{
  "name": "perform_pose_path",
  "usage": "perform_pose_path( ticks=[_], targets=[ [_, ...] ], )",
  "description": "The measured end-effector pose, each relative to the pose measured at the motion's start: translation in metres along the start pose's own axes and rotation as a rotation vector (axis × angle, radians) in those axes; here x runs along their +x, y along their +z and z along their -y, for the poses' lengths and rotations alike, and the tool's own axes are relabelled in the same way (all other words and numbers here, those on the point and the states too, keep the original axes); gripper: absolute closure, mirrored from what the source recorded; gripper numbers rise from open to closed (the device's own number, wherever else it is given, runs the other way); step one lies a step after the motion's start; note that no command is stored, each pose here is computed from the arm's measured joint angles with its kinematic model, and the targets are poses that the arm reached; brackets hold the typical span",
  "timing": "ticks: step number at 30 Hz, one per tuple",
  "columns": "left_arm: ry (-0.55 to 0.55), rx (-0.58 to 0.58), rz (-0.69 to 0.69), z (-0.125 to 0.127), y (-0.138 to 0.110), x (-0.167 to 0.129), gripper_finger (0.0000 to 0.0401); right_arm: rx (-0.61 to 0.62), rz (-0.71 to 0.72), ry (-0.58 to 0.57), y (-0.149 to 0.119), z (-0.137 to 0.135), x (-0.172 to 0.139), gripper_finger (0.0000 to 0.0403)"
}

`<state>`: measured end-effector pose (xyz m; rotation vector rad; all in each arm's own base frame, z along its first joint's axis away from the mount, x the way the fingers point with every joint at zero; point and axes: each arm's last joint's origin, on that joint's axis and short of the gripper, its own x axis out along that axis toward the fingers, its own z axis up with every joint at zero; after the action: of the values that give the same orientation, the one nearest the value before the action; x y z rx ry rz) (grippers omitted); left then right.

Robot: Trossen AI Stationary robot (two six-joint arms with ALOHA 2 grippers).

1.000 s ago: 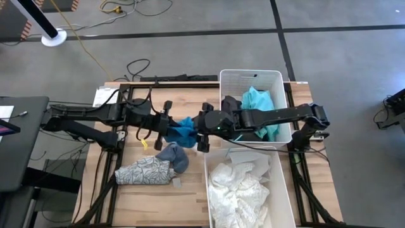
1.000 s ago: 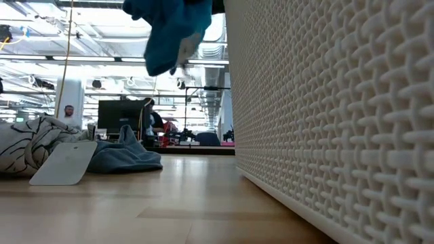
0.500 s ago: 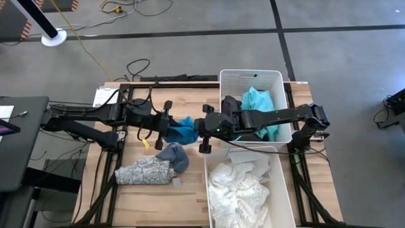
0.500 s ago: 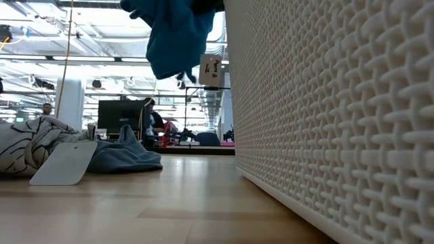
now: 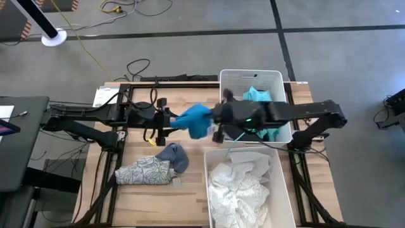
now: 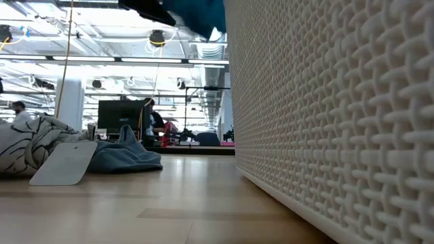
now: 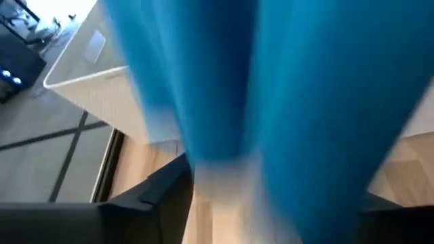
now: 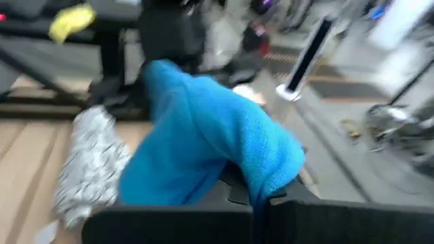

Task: Sort clothes
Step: Put the blue short into the top white laundry bin

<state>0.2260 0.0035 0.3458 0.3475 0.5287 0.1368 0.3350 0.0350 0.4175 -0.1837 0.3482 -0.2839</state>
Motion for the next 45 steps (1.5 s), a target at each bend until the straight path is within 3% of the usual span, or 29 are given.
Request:
perform_pose_path(
  ticks=[6,10,25,38,45],
  targets=[
    [-0.018,-0.032,-0.058,0.002,-0.006,0.000,0.0174,0.009,0.054,-0.215,0.014,0.023,-0.045,0.0402],
    [-0.087,-0.061,-0.100,0.005,-0.011,0.000,0.0173,0.030,0.027,-0.322,0.013,0.042,-0.061,0.0403],
    [-0.268,-0.094,-0.218,0.038,-0.052,0.018,0.0173,0.160,-0.386,-0.633,-0.039,0.120,-0.052,0.0403],
    [-0.543,-0.095,-0.280,0.085,-0.070,0.012,0.0173,0.236,-0.707,-0.625,-0.093,0.158,0.000,0.0403],
    [-0.694,-0.117,-0.319,0.113,-0.078,0.002,0.0173,0.292,-0.797,-0.555,-0.113,0.175,0.021,0.0403]
  ],
)
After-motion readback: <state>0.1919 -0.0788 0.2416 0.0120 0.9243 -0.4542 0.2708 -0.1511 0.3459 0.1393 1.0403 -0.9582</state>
